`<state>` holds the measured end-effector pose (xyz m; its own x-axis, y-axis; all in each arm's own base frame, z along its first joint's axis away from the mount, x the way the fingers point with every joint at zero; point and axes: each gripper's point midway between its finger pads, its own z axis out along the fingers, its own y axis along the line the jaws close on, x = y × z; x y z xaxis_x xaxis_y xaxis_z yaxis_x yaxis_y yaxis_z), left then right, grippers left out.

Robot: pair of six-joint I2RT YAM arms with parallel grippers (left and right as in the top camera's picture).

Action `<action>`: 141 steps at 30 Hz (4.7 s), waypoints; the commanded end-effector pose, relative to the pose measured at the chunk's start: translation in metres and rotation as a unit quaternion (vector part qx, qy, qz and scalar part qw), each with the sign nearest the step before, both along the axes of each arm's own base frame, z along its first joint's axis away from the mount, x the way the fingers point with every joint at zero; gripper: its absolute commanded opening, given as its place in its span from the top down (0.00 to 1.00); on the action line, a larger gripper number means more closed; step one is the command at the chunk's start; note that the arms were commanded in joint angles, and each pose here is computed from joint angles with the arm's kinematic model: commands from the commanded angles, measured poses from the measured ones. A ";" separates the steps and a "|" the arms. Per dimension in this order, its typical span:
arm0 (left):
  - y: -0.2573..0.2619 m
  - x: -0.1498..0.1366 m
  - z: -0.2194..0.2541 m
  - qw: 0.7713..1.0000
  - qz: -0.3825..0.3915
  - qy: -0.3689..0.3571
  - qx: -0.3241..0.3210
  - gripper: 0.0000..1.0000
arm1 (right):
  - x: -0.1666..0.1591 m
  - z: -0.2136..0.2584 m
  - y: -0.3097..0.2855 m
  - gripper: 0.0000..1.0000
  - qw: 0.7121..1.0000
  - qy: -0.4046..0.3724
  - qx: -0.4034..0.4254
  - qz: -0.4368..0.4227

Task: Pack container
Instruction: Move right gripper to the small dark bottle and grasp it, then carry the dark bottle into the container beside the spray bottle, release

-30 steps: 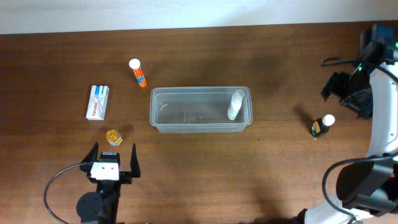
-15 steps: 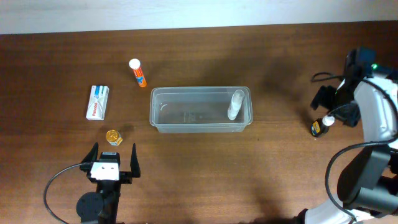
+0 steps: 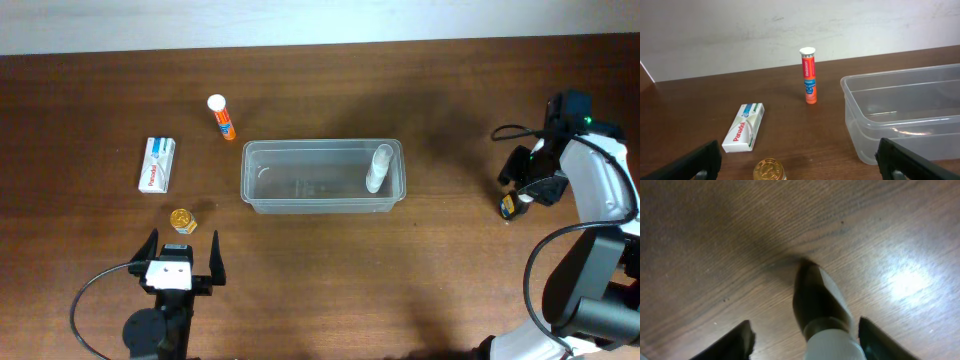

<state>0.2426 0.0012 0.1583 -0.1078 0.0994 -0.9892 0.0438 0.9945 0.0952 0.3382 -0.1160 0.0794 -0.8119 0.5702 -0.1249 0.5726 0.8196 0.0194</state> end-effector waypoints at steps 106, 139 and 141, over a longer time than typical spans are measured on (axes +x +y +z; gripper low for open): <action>-0.001 0.000 -0.001 1.000 -0.004 -0.002 -0.003 0.01 | 0.021 0.108 0.279 0.81 0.974 -0.064 -0.085 0.201; -0.001 0.000 -0.001 1.000 -0.004 -0.002 -0.003 0.01 | 0.024 0.065 0.291 0.80 0.935 -0.044 -0.084 0.342; -0.001 0.000 -0.001 1.000 -0.004 -0.002 -0.003 0.01 | 0.024 0.065 0.291 0.81 0.935 -0.044 -0.084 0.342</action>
<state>0.2426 0.0012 0.1583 -0.1078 0.0998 -0.9892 0.0438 0.9945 0.0956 0.3629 0.1733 0.1458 -0.9629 -0.0944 -0.2526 -0.0662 0.9908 -0.1177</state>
